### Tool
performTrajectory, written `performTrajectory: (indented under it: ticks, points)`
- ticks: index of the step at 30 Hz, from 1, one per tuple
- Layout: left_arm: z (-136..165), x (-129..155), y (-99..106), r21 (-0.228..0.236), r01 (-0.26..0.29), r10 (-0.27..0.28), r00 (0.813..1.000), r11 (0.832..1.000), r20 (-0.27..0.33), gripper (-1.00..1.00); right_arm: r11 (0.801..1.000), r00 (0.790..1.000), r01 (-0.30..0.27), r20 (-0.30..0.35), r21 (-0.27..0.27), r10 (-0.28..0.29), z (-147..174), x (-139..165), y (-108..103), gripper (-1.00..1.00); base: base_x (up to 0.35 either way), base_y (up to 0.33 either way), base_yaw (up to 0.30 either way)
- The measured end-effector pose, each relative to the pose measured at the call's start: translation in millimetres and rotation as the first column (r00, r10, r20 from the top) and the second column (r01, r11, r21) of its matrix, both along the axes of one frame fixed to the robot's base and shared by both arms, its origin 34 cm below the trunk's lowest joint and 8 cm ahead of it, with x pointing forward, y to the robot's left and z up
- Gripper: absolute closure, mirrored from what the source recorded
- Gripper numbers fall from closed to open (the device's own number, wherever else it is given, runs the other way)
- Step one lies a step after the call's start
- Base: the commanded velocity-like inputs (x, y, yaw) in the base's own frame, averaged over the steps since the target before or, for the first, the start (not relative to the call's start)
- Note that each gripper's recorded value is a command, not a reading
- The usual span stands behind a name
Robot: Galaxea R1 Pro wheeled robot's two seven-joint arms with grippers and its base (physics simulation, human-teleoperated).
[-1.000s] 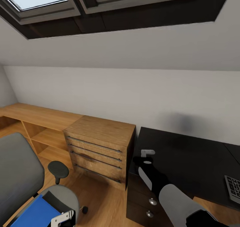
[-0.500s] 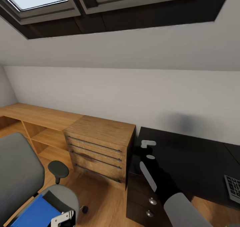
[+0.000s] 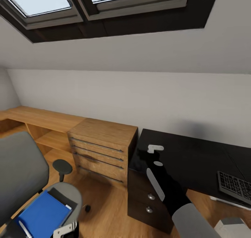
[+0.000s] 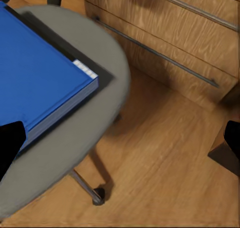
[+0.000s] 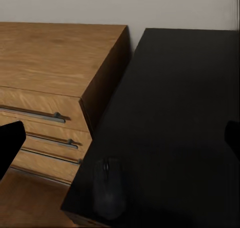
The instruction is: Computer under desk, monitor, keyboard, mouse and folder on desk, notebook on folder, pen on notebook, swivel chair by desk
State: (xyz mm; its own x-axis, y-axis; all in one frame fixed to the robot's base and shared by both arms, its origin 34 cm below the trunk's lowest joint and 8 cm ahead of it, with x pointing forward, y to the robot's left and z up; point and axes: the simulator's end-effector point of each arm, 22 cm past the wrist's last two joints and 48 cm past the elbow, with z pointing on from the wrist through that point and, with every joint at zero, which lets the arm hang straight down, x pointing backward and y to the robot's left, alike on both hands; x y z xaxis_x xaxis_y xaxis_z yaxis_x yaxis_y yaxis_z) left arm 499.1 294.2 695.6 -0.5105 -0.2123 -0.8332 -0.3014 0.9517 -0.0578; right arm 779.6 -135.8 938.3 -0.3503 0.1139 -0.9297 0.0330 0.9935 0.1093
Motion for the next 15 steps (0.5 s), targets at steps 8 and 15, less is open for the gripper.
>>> performTrajectory:
  ticks: [8,15]
  points:
    - [-2.1,-1.5,-2.7,-0.001,0.004,-0.004,1.0,1.0,-0.005,-1.0,1.0,1.0,0.002,0.002,0.0,-0.002,0.9,0.2,-1.2,-1.0,-0.252,-0.229,0.0]
    - [-2.3,-1.9,-3.0,-0.002,0.005,-0.005,1.0,1.0,-0.006,-1.0,1.0,1.0,0.003,0.002,0.0,-0.003,1.1,-0.1,-1.9,-1.0,-0.08,-0.187,-0.125]
